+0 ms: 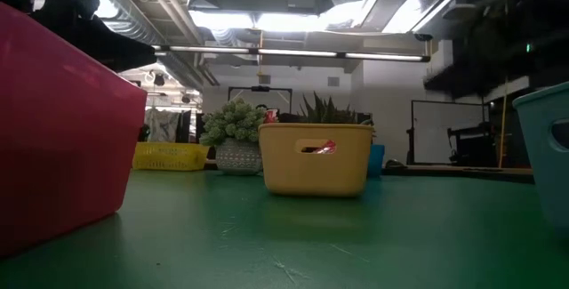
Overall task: Sort candy
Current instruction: Return to Home Position
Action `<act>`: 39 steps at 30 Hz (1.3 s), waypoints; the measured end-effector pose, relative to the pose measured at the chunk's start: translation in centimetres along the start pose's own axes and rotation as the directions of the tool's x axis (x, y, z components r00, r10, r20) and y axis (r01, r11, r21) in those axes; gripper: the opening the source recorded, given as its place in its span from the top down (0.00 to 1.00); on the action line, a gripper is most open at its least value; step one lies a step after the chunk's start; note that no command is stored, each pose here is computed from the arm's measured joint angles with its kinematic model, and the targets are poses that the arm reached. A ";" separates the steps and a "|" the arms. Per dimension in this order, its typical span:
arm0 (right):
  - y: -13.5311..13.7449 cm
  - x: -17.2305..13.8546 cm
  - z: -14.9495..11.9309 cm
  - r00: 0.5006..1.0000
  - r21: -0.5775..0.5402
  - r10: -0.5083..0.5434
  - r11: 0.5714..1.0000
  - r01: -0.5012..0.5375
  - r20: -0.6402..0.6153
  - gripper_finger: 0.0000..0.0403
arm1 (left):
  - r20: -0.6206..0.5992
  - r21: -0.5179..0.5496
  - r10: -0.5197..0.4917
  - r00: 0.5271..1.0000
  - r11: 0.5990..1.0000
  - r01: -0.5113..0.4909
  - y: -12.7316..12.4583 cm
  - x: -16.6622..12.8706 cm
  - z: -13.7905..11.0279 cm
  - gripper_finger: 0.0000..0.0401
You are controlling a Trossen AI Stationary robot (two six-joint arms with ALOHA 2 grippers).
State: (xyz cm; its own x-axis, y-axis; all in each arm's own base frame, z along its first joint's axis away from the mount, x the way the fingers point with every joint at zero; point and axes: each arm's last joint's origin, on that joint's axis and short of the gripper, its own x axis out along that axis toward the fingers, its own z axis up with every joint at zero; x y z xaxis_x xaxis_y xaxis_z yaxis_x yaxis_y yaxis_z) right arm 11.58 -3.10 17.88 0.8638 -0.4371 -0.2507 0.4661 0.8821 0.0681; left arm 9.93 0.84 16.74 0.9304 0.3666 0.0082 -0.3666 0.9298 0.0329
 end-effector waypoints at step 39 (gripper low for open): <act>0.3 -1.6 -2.0 0.927 -0.142 0.324 0.943 -0.300 0.189 0.59 | 0.001 -0.001 -0.004 1.000 1.000 0.004 0.0 0.0 0.0 0.56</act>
State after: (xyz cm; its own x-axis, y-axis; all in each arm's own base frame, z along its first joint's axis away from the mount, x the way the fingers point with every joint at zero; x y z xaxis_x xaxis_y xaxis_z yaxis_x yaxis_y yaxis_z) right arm 9.92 -1.80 16.36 0.9878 -0.1529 -0.0281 0.1530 0.9882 0.0019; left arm 9.93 0.82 16.74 0.9320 0.3624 0.0087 -0.3625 0.9314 0.0322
